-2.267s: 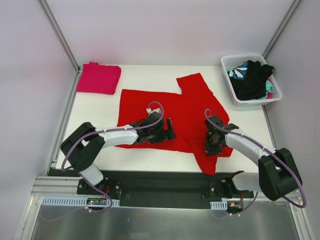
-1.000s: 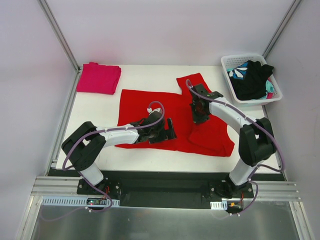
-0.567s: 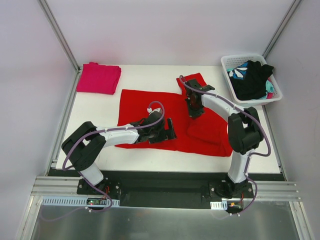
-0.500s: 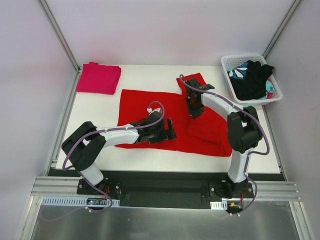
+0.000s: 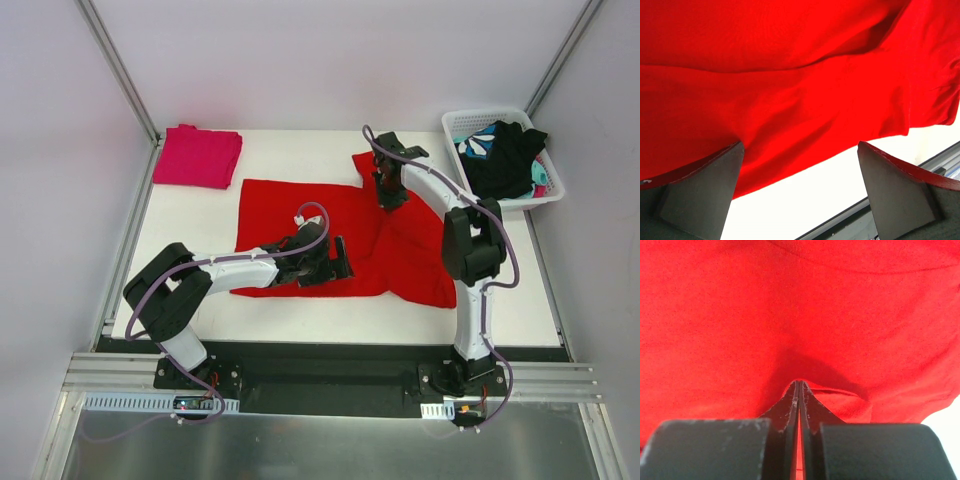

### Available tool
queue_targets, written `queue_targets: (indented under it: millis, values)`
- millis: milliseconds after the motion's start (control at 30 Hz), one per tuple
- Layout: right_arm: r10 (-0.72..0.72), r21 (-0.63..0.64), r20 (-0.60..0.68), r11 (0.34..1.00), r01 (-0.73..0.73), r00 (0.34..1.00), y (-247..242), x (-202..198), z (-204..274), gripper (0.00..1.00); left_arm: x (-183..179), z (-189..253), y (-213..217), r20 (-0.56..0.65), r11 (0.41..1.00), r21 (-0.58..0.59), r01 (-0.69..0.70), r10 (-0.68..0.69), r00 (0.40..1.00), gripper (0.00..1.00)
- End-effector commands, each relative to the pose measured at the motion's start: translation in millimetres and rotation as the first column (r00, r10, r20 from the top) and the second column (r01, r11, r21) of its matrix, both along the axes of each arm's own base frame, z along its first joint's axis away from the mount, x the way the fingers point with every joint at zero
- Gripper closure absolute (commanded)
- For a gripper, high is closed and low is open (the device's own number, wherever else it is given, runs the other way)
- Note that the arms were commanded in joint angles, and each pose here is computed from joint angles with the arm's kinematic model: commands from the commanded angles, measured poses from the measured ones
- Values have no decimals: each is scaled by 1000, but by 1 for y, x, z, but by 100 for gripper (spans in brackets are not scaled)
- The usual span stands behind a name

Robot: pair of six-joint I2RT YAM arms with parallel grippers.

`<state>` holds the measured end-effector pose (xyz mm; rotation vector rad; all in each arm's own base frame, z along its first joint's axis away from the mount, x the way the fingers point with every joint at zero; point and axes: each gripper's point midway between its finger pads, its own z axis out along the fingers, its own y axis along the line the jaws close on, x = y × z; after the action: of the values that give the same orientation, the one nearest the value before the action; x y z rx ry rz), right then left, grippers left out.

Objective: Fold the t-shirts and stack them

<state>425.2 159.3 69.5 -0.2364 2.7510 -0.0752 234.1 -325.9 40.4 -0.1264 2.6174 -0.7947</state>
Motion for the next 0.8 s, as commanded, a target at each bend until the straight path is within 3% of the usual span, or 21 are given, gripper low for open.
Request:
queue_targets:
  millis: [0,400,533,767]
  values:
    - [16,-21,63,1000,-15,998,-3,21,30,99,-18,-30,16,-74,994,102,23,-15,997,1]
    - [36,41,-123,999,-31,992,5,-21,-12,99,-20,-32,15,-82,994,104,26,-18,996,1]
    - [12,28,-129,1000,-8,992,-2,-36,-16,78,-19,-31,15,-79,995,100,24,-16,997,1]
    - [-91,31,-56,995,92,994,-19,-73,9,67,-19,-31,13,-82,995,99,31,-23,996,1]
